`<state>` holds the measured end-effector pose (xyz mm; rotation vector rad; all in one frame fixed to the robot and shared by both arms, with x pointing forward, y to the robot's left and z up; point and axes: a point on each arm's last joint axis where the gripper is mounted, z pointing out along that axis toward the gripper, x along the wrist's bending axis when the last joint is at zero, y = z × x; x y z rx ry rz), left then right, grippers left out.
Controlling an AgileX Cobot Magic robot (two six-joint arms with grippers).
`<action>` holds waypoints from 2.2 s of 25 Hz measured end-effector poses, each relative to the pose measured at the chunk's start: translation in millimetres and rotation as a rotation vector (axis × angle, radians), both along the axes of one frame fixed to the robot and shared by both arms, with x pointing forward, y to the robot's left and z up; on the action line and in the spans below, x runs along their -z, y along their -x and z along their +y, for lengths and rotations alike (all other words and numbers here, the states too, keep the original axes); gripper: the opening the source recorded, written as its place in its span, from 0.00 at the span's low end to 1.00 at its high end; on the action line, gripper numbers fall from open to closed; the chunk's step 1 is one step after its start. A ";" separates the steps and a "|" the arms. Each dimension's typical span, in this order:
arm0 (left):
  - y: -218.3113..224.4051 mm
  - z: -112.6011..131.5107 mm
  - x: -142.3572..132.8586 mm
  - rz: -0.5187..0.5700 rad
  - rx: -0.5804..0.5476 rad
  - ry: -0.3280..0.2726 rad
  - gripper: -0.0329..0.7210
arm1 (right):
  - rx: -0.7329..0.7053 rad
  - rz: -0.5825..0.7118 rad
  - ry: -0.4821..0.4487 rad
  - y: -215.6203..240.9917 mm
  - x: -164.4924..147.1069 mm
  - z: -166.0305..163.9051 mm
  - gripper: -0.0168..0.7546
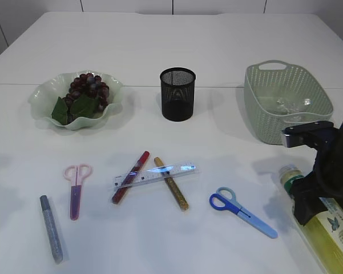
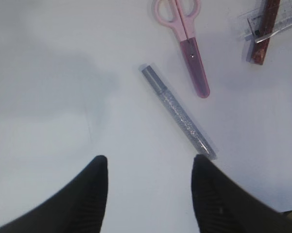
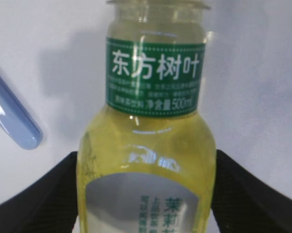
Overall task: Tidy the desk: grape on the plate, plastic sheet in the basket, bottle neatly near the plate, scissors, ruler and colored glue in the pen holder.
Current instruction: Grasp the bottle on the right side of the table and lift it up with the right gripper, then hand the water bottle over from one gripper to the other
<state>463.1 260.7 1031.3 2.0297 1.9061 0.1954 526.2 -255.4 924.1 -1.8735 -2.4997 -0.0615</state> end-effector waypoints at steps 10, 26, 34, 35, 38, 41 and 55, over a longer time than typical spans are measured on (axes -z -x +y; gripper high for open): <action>0.0 0.0 0.0 0.000 0.000 0.000 0.58 | -0.006 0.020 0.001 -2.0 6.0 0.4 0.68; -0.6 0.1 -0.2 -0.007 0.000 -0.001 0.58 | -0.010 -0.021 -0.081 11.9 -27.5 5.5 0.62; -0.9 0.1 -0.3 -0.010 -0.001 -0.001 0.58 | -0.170 -0.237 -0.376 34.3 -93.5 27.3 0.62; -0.9 0.1 -0.3 -0.010 -0.001 -0.001 0.58 | -0.205 -0.262 -0.413 36.9 -99.6 30.1 0.62; -1.3 0.1 -0.5 -0.016 -0.001 0.000 0.57 | -0.279 -0.352 -0.541 44.2 -119.1 39.6 0.62; -1.5 -0.1 -0.6 -0.018 -0.002 0.001 0.55 | -0.344 -0.420 -0.667 47.8 -132.4 48.6 0.62; -2.5 -0.1 -0.9 -0.029 -0.004 0.002 0.52 | -0.619 -0.714 -1.115 60.8 -174.2 96.5 0.62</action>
